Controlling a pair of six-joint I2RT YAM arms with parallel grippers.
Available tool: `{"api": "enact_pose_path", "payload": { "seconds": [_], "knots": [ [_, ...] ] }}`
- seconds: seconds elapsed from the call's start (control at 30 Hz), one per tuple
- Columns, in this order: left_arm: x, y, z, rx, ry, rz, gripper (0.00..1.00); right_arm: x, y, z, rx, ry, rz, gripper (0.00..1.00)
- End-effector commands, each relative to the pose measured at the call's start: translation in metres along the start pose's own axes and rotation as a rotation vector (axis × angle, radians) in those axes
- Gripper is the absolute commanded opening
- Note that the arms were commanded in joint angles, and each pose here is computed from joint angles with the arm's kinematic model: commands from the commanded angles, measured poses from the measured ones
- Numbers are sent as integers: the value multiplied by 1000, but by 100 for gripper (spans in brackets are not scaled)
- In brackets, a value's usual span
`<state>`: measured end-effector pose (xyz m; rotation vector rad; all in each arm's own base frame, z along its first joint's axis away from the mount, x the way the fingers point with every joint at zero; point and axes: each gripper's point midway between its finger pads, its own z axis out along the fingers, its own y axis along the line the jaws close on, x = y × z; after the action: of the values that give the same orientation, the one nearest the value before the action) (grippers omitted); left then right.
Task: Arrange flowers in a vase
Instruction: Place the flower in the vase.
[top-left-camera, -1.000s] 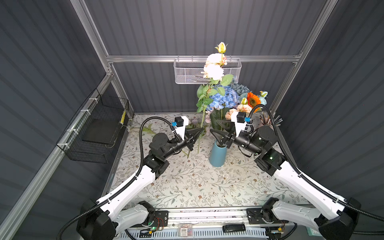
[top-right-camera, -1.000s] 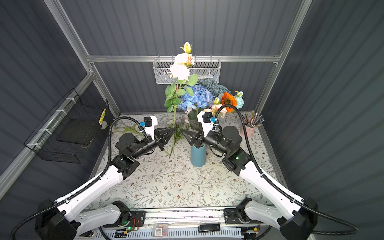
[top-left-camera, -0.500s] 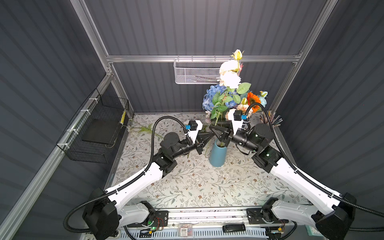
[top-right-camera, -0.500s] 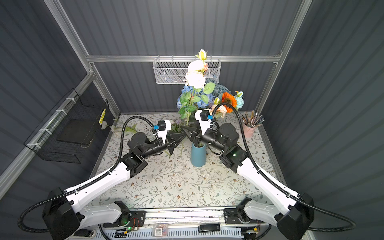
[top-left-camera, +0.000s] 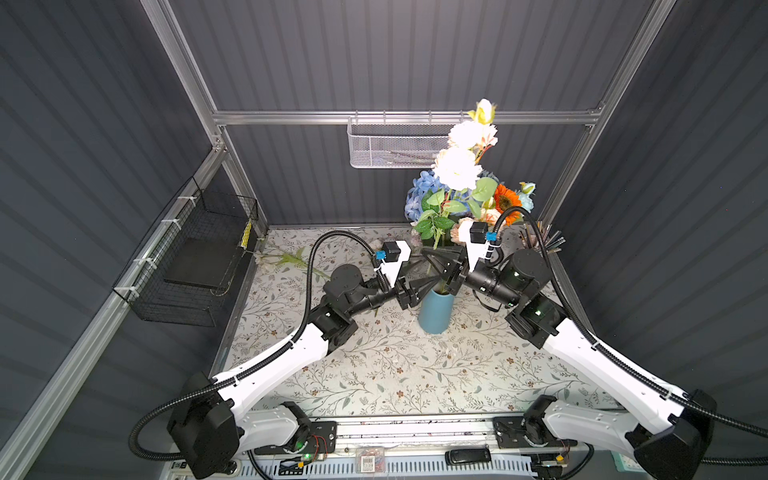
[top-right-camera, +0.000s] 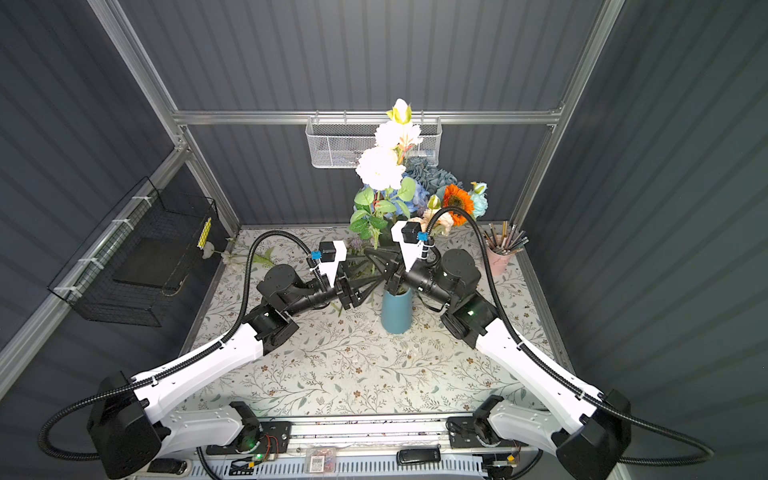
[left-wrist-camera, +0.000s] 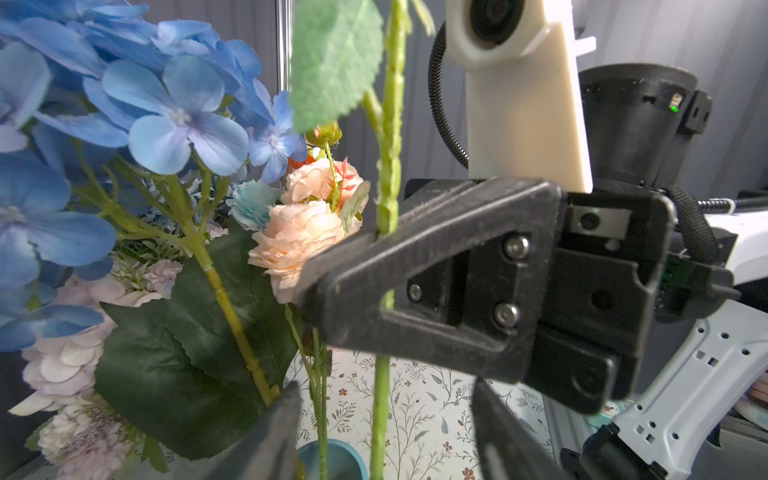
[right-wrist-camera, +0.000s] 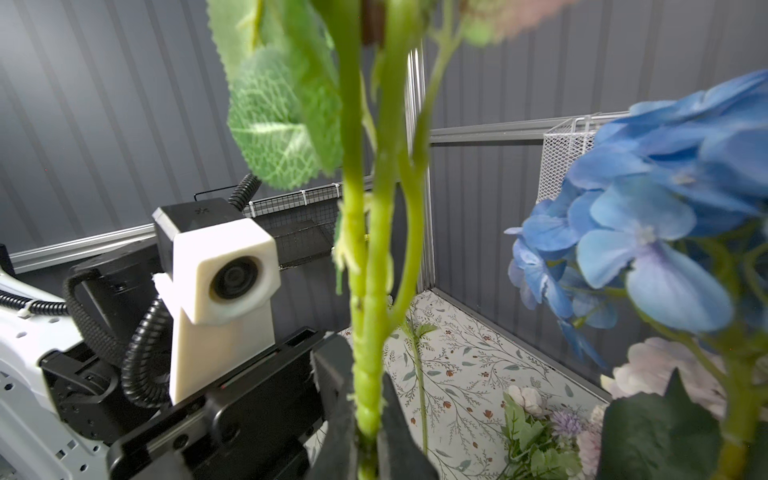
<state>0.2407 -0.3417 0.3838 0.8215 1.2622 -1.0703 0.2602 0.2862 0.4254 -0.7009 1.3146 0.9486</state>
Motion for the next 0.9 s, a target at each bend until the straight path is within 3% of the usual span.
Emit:
{"api": "enact_pose_path", "payload": {
  "seconds": [0.0, 0.2, 0.37, 0.67, 0.87],
  "knots": [
    [-15, 11, -7, -93, -49, -8, 100, -8, -1, -9, 35, -19, -44, 0],
    [-1, 51, -34, -274, -29, -68, 100, -6, -9, -25, 121, 6, -79, 0],
    [22, 104, -66, -414, -47, -220, 100, -22, -13, -39, 192, 0, -154, 0],
    [79, 149, -88, -570, 6, -352, 100, -57, -20, -45, 265, -51, -301, 0],
    [99, 173, -114, -642, -37, -491, 100, -53, -31, -35, 301, -64, -338, 0]
  ]
}}
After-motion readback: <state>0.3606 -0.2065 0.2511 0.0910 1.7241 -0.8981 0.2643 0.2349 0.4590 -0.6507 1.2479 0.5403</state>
